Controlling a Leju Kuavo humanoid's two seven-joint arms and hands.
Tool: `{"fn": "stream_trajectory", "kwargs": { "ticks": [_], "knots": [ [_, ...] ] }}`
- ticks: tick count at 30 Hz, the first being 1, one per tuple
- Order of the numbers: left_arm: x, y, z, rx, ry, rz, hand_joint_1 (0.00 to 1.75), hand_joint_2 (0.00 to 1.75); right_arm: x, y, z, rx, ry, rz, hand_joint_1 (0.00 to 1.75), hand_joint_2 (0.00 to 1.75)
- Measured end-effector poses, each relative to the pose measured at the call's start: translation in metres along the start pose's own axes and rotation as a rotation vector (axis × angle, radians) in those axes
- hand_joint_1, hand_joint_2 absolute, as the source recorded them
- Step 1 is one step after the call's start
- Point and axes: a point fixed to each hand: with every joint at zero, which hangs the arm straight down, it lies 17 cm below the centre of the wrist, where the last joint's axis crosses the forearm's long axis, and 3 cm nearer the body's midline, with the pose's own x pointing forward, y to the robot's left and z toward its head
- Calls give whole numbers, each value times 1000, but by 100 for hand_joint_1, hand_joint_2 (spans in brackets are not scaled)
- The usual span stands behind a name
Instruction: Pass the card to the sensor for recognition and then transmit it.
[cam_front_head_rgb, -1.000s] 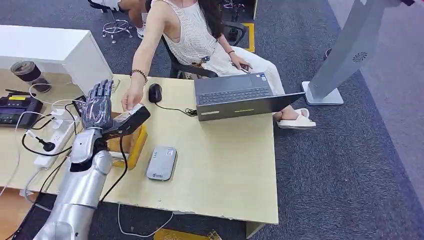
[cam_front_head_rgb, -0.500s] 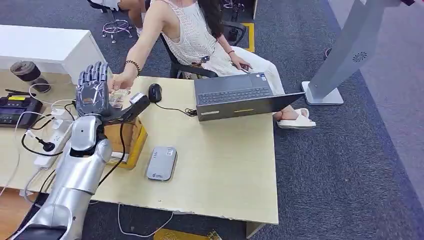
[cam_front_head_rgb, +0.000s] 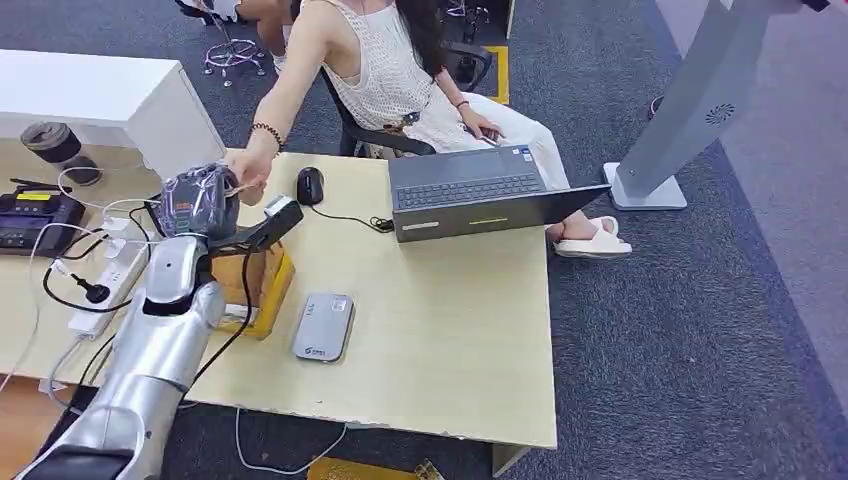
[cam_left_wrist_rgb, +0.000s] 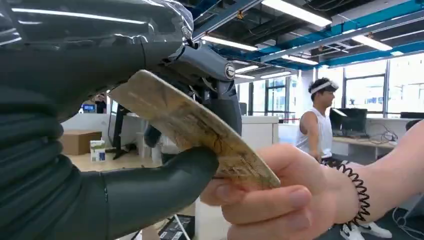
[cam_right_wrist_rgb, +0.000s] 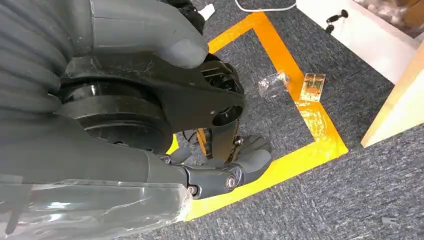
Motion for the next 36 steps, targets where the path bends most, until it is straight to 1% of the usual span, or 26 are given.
{"fn": "stream_trajectory", "kwargs": {
  "ticks": [8,20,22,25,27,30,33,36],
  "knots": [
    [-1,-1,0,-5,-1,13,175,175,1,0,0,3,-5,4,0,175],
    [14,-3,2,-15,-38,46,175,175,1,1,0,3,-9,3,0,175],
    [28,-2,6,-16,-70,56,175,175,1,0,0,1,-9,3,0,175],
    [67,-11,24,-55,-174,68,175,175,2,0,0,1,-15,1,0,175],
    [105,-20,49,-93,-265,77,175,175,3,-1,0,-1,-23,-3,0,175],
    [146,-32,85,-136,-356,96,175,175,2,-2,1,-4,-24,-8,0,175],
    [166,-33,101,-153,-400,111,175,175,3,-3,1,-7,-27,-14,0,175],
    [184,-42,119,-212,-452,115,175,175,3,-6,2,-14,-36,-29,0,175]
  ]
}}
